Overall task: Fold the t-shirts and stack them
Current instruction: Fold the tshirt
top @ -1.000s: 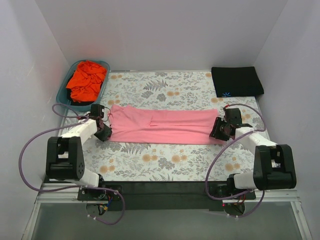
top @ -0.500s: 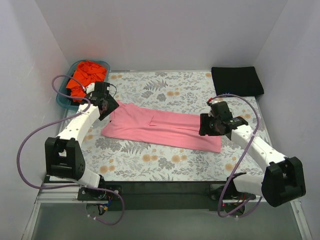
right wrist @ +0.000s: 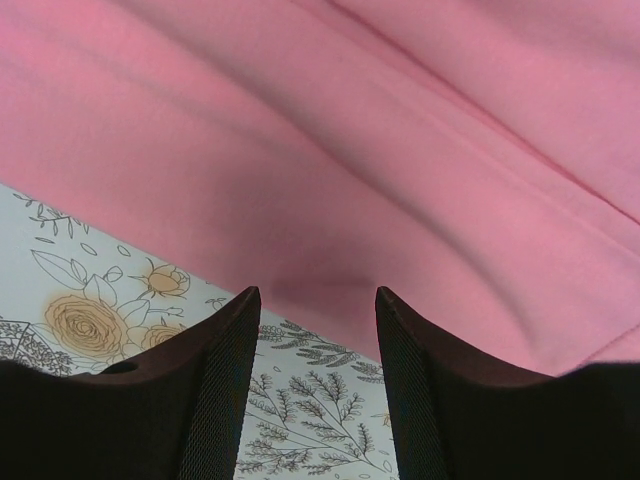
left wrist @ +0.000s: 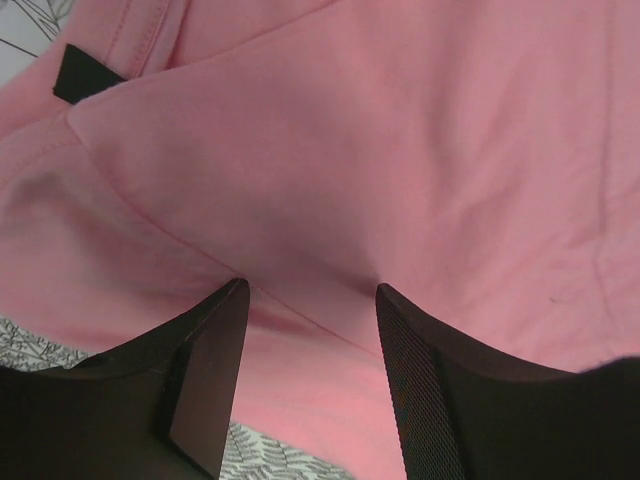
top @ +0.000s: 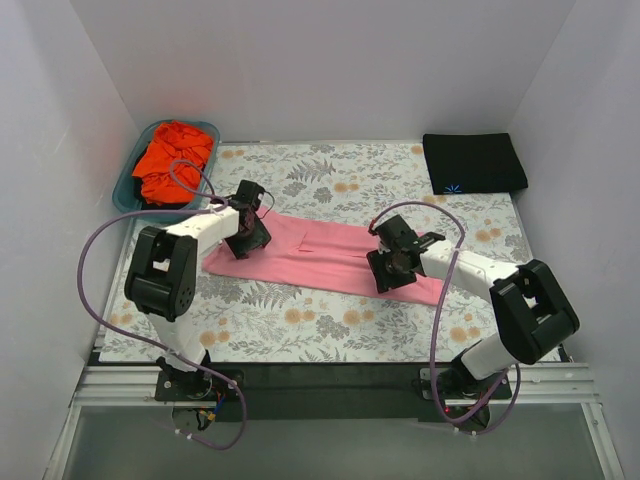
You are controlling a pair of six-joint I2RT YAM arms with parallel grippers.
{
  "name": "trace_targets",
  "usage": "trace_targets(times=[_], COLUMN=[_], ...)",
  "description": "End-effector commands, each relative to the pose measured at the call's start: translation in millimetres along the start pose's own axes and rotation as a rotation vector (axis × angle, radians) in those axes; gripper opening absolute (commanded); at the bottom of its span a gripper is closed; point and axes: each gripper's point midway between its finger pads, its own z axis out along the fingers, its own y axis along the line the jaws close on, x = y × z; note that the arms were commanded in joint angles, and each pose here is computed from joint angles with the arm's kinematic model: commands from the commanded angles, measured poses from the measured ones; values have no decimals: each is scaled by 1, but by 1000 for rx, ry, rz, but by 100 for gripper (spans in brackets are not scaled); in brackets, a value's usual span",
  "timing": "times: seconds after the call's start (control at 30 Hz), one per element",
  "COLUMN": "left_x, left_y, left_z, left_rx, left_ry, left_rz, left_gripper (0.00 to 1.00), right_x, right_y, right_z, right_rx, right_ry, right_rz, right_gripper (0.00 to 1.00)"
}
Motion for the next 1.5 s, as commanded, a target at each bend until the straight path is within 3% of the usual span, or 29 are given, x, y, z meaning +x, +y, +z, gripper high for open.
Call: trace_targets(times=[0.0,0.13,0.27,0.4,0.5,0.67,0.83,0.87,1.07,1.2,1.3,1.47], left_x=[-4,-4,-10,-22,-43,-79,-98,-108,-132,-137,-127,-108], left_y=[-10,-12,-18,-31,-56,-104,-140,-149,-169,-171,-164,-151], left_z=[7,27,44,72,80,95,85,66,-10,-49,-48,-17], left_rx=[16,-27,-60,-96,-61,33,136,170,309,344,326,271], left_ry=[-8,4,5,-2,-29,-117,-162,-194,-310,-357,-349,-302], left_rz=[-17,11,64,144,204,292,317,299,227,200,194,213], left_gripper=[52,52,53,59,61,65,73,75,79,79,79,79], right_x=[14,45,81,103,90,61,33,20,4,-7,-15,-23], right_y=[6,24,74,141,182,208,192,181,120,96,102,107], right_z=[12,21,12,-8,-15,-18,-31,-38,-42,-37,-36,-19], right_rx=[0,-52,-200,-356,-426,-436,-325,-261,-136,-116,-158,-166], right_ry=[42,136,256,328,310,262,134,66,-4,-42,-87,-98], right_rz=[-25,-40,-96,-265,-366,-449,-483,-483,-405,-334,-322,-331], right_gripper=[56,56,57,58,59,59,63,64,65,52,44,38])
